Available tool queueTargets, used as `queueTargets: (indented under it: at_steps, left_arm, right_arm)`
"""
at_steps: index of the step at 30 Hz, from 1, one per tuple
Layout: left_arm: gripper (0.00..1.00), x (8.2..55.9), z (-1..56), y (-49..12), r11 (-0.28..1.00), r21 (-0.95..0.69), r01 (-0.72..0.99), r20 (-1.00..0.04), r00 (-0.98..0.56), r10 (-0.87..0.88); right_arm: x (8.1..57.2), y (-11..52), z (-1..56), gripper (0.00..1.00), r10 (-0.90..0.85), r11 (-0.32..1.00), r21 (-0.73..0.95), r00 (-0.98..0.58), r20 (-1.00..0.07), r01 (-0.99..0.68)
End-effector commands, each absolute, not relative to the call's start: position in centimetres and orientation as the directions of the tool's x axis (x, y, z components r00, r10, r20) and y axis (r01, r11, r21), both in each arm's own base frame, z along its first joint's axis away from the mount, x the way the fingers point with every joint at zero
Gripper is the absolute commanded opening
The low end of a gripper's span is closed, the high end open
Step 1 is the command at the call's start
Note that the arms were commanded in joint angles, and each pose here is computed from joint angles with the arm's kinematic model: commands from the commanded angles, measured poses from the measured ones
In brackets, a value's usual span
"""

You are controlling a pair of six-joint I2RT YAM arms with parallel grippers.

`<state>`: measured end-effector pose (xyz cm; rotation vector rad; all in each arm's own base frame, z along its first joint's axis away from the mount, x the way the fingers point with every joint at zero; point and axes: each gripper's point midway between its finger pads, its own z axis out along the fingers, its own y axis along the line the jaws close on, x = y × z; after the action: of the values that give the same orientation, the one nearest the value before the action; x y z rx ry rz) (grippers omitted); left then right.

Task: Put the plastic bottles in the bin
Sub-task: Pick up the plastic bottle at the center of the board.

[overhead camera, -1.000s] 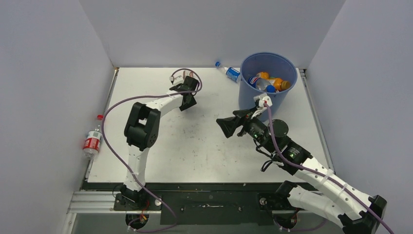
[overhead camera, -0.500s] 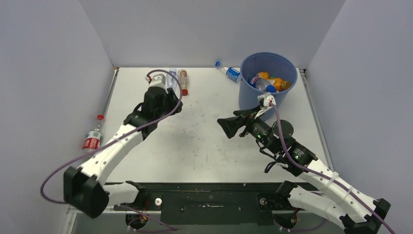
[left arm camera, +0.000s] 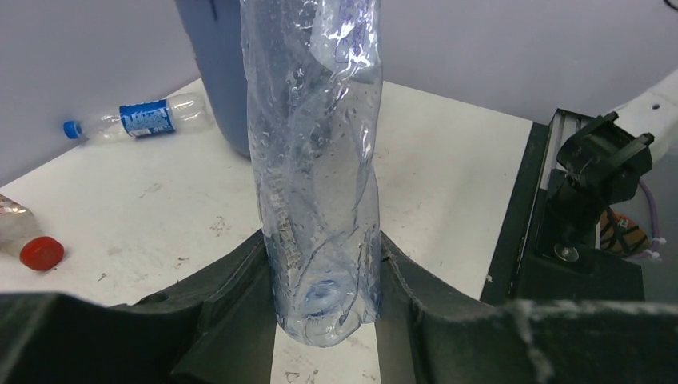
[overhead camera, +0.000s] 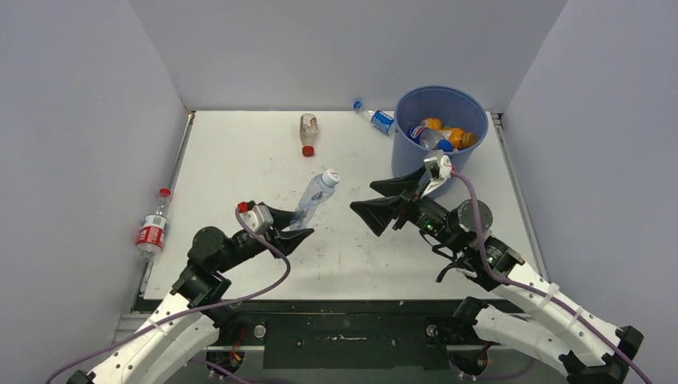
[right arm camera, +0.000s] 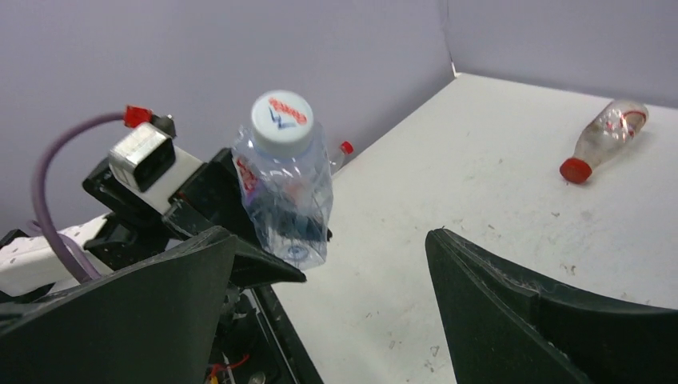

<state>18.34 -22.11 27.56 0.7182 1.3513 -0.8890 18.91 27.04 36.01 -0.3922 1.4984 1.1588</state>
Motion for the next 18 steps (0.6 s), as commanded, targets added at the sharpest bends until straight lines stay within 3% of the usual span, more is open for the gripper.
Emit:
queueTargets:
  at_steps: [1,11,18]
  left_arm:
    - [0.0,16.4,31.1,-22.8,0.413,0.079,0.907,-0.967,0.17,-0.19]
    - [0.0,15.9,30.1,-23.8,0.407,0.057,0.911,-0.98,0.129,-0.15]
    - [0.0,16.5,30.4,-23.5,0.446,0.036,0.894,-0.979,0.122,-0.165]
  right_arm:
    - [17.2,25.4,43.9,0.92,0.473,0.402,0.349,-0.135,-0.871,-0.846]
    - [17.7,28.5,46.0,1.0,0.535,0.299,0.435,-0.228,-0.814,-0.85]
    - [16.6,31.7,44.5,0.94,0.504,0.277,0.454,-0.274,-0.819,-0.847]
